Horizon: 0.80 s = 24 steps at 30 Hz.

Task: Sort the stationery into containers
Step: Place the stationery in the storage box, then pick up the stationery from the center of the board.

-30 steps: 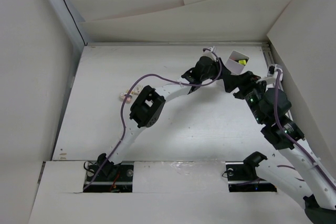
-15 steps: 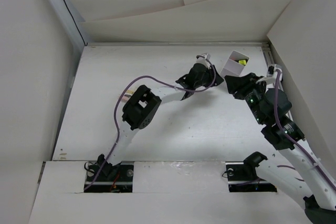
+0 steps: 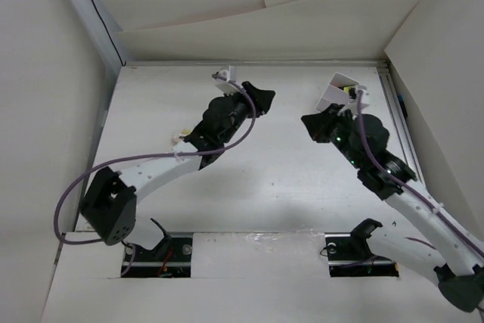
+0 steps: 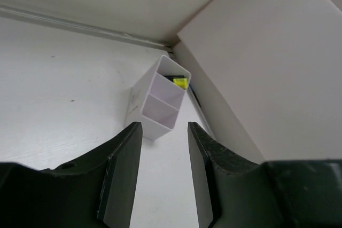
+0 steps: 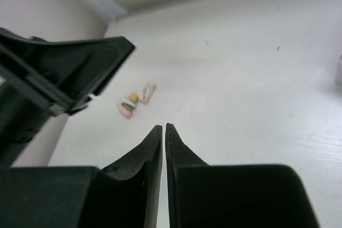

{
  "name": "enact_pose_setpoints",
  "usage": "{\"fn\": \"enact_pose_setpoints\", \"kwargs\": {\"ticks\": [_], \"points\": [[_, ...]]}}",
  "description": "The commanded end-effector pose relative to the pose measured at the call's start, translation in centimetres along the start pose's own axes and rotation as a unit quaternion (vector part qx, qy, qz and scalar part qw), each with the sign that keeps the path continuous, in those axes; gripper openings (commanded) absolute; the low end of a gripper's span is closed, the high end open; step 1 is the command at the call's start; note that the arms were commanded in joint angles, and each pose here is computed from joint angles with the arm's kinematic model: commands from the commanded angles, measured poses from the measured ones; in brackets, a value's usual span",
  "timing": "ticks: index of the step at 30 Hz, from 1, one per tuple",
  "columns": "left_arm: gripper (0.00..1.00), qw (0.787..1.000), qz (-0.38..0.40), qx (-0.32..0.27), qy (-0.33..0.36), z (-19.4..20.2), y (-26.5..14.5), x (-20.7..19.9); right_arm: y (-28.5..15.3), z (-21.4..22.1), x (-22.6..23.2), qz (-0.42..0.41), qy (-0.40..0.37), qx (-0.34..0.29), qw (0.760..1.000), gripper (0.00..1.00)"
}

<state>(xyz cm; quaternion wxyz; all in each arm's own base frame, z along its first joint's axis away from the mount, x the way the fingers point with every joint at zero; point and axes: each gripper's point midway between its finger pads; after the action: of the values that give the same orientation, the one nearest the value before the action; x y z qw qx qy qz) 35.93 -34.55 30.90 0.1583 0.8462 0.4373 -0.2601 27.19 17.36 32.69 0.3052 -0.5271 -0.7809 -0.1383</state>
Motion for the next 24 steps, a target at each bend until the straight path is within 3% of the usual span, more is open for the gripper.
{"fn": "enact_pose_setpoints", "kwargs": {"ticks": [1, 3, 4, 10, 15, 20, 23, 24], "points": [[0.36, 0.996, -0.09, -0.01, 0.025, 0.6, -3.2, 4.5, 1.8, 3.2, 2.3, -0.038, -0.017, 0.06, 0.997, 0.12], [0.36, 0.991, -0.127, -0.012, 0.032, 0.5, -5.1, 6.5, 2.8, 4.5, 3.0, -0.049, -0.014, 0.064, 0.997, 0.12], [0.36, 0.989, -0.141, -0.042, 0.023, -1.5, -6.6, 6.9, 3.2, 5.1, 3.2, -0.054, -0.009, 0.067, 0.996, 0.12], [0.38, 0.972, -0.224, -0.062, 0.035, -1.4, -13.2, 11.7, 6.7, 10.8, 3.5, -0.042, -0.027, 0.133, 0.99, 0.12], [0.4, 0.957, -0.275, -0.075, 0.054, -1.7, -17.2, 14.5, 9.8, 15.1, 3.8, -0.036, -0.051, 0.182, 0.981, 0.21], [0.43, 0.948, -0.3, -0.08, 0.066, -1.5, -19.5, 16.0, 13.7, 19.3, 3.2, -0.038, -0.097, 0.231, 0.967, 0.47], [0.44, 0.945, -0.308, -0.093, 0.067, -1.7, -20.6, 16.7, 15.4, 20.3, 5.2, -0.079, -0.125, 0.247, 0.958, 0.62], [0.44, 0.945, -0.306, -0.094, 0.071, -1.9, -20.7, 16.7, 15.9, 22.7, 4.2, -0.077, -0.157, 0.276, 0.945, 0.7]]}}
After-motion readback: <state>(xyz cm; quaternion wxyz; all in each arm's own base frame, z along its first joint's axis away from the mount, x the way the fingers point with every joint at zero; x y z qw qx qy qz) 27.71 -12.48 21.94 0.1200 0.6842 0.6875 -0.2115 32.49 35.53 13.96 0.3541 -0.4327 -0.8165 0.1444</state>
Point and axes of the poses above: each gripper's point midway between its finger pads, its own y axis out along the fingers, its own x axis along the line the jaws close on, z = x × y, and after that the axes turned 6 degrees about y, right-handed
